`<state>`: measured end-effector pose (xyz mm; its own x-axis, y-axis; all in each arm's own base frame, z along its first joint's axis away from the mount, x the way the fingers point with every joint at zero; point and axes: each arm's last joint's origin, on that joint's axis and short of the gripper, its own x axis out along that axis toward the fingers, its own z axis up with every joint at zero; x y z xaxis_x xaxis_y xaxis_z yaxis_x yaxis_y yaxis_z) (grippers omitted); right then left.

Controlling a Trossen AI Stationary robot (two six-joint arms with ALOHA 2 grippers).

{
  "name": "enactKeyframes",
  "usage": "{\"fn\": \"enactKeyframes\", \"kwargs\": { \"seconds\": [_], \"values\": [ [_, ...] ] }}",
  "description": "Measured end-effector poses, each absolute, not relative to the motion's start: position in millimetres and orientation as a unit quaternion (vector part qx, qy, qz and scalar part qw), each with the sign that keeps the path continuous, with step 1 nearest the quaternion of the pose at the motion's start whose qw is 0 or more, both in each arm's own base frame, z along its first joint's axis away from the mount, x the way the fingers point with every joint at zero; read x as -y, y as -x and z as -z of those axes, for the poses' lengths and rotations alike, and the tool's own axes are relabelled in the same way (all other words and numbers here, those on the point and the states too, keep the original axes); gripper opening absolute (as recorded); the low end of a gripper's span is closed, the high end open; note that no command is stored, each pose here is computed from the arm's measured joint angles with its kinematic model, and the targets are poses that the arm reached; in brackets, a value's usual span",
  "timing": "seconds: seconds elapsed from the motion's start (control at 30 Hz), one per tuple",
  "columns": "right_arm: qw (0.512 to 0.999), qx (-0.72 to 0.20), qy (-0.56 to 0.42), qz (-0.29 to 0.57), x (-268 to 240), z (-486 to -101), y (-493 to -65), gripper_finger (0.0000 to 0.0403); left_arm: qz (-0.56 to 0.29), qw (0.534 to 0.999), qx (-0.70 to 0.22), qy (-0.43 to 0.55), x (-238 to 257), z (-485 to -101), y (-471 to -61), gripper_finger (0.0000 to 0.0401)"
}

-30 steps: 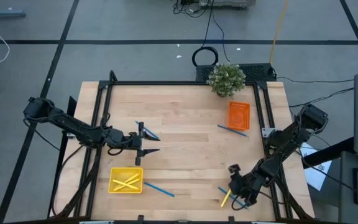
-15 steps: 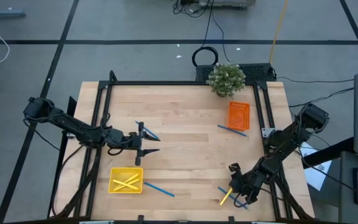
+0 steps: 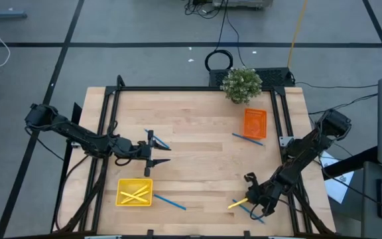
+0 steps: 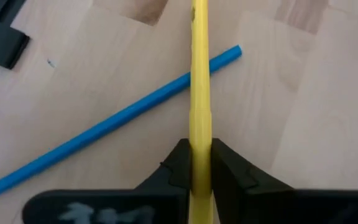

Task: Sort pens & pencils
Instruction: Put the yellow ballpen into the yellow bin

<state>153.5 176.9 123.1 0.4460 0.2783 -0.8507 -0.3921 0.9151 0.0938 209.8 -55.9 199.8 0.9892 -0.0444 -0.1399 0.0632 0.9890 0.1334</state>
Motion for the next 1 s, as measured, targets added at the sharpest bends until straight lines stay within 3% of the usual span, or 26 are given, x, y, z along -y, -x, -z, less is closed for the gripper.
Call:
{"fn": "enactKeyframes", "kwargs": {
  "seconds": [0.27,0.47,0.67,0.87,1.0],
  "values": [
    [0.918,-0.361,0.069,-0.151,-156,-171,-159,0.0024,0.008,0.994,-0.064,-0.084,55,-201,-210,0.0191],
    [0.957,-0.252,0.14,-0.027,-127,-197,-181,0.0024,-0.011,0.994,-0.063,-0.086,54,-201,-210,0.0191],
    [0.975,-0.149,0.151,0.066,-87,-205,-221,0.0024,-0.023,0.994,-0.038,-0.1,53,-206,-211,0.0191],
    [0.99,-0.024,0.137,0.027,-53,-200,-242,0.003,-0.037,0.994,-0.027,-0.102,52,-209,-211,0.0191],
    [0.991,-0.008,0.13,0.024,-44,-193,-247,0.0027,-0.037,0.995,-0.026,-0.092,52,-209,-211,0.0191]
  ]
}}
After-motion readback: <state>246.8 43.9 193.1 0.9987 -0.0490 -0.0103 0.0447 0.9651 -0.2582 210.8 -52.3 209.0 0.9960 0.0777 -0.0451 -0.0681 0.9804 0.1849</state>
